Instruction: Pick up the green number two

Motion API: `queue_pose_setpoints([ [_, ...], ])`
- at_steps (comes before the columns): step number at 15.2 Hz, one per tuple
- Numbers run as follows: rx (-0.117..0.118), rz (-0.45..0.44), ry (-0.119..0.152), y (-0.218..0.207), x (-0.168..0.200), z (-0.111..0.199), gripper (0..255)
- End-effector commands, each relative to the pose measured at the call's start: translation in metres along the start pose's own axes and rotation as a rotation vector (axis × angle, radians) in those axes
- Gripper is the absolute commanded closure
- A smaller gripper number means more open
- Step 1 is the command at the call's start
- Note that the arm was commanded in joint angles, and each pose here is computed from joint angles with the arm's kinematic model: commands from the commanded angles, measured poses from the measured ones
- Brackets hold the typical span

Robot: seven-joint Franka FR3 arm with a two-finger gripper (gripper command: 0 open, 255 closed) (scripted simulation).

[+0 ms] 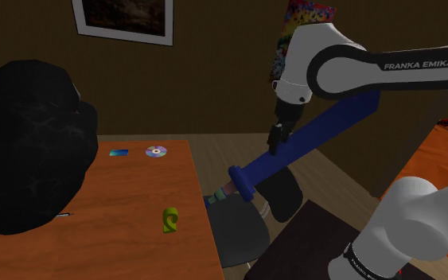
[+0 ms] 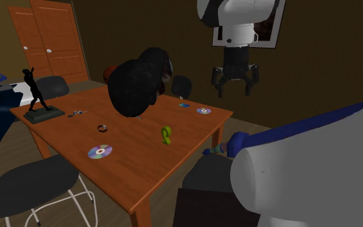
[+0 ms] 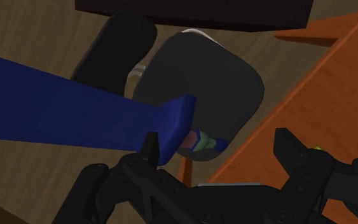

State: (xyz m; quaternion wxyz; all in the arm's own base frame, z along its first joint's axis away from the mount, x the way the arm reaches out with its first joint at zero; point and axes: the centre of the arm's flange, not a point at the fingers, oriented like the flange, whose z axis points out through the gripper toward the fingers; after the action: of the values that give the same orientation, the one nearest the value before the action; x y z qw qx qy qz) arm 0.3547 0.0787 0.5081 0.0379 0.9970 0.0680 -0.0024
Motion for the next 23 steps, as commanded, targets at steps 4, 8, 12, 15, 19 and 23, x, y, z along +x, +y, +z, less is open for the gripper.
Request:
queue_pose_setpoints([
  [4, 0.021, 0.021, 0.007, -0.041, 0.031, 0.037, 0],
  [8, 0.038, 0.037, 0.011, -0.075, 0.056, 0.065, 0],
  [12, 0.054, 0.053, 0.016, -0.109, 0.082, 0.092, 0],
  [15, 0.067, 0.065, 0.019, -0.134, 0.102, 0.112, 0],
  [19, 0.083, 0.081, 0.023, -0.168, 0.129, 0.139, 0],
  [23, 0.100, 0.097, 0.027, -0.202, 0.157, 0.164, 0],
])
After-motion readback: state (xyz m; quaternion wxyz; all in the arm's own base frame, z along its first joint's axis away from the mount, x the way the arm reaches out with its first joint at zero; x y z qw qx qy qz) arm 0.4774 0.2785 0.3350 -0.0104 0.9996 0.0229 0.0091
